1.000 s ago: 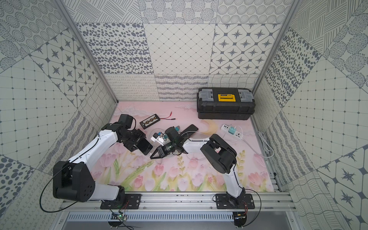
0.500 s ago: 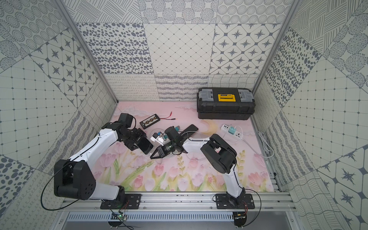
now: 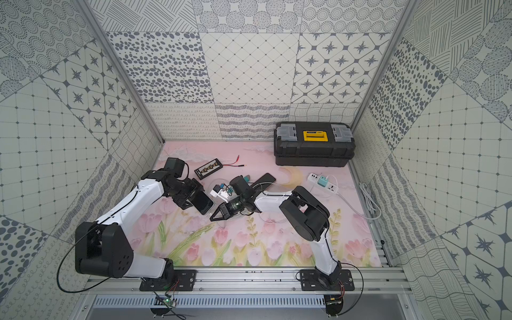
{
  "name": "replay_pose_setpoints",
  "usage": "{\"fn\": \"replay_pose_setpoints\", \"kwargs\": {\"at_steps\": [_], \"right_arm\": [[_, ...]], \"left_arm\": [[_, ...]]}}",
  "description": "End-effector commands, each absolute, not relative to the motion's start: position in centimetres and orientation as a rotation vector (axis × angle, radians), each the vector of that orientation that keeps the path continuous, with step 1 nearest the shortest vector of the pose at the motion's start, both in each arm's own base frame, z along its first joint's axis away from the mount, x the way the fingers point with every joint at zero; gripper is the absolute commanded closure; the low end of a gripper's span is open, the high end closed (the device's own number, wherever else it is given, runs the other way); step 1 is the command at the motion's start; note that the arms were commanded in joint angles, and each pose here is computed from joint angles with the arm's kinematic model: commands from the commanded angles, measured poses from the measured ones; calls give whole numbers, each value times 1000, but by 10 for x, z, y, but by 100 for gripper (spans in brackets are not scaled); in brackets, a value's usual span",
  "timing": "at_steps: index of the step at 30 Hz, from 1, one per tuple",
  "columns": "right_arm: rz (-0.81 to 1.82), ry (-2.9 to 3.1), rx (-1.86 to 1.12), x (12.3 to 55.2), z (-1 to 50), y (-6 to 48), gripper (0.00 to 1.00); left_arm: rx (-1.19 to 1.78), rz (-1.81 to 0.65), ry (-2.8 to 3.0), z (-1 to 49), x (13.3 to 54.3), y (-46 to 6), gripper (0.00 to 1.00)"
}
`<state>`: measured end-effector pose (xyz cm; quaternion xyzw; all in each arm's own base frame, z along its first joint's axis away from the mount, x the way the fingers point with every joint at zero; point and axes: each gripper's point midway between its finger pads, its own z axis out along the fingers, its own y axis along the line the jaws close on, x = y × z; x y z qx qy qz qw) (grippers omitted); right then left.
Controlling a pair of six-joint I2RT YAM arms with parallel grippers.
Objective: Plug the charging cable into the phone
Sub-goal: Insert the charging cable into the phone.
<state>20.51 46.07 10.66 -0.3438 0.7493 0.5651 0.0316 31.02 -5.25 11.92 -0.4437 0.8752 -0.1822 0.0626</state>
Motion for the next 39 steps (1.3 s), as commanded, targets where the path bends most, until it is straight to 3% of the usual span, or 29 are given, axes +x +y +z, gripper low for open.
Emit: {"fn": "replay_pose_setpoints", "kwargs": {"at_steps": [1, 39], "right_arm": [[1733, 2263, -1077, 213, 109, 465, 100], [1746, 2270, -1052, 220, 105, 465, 100]], "left_arm": [[-1302, -605, 2675, 121, 309, -58, 73], [-1268, -638, 2695, 118, 306, -62, 74]]}}
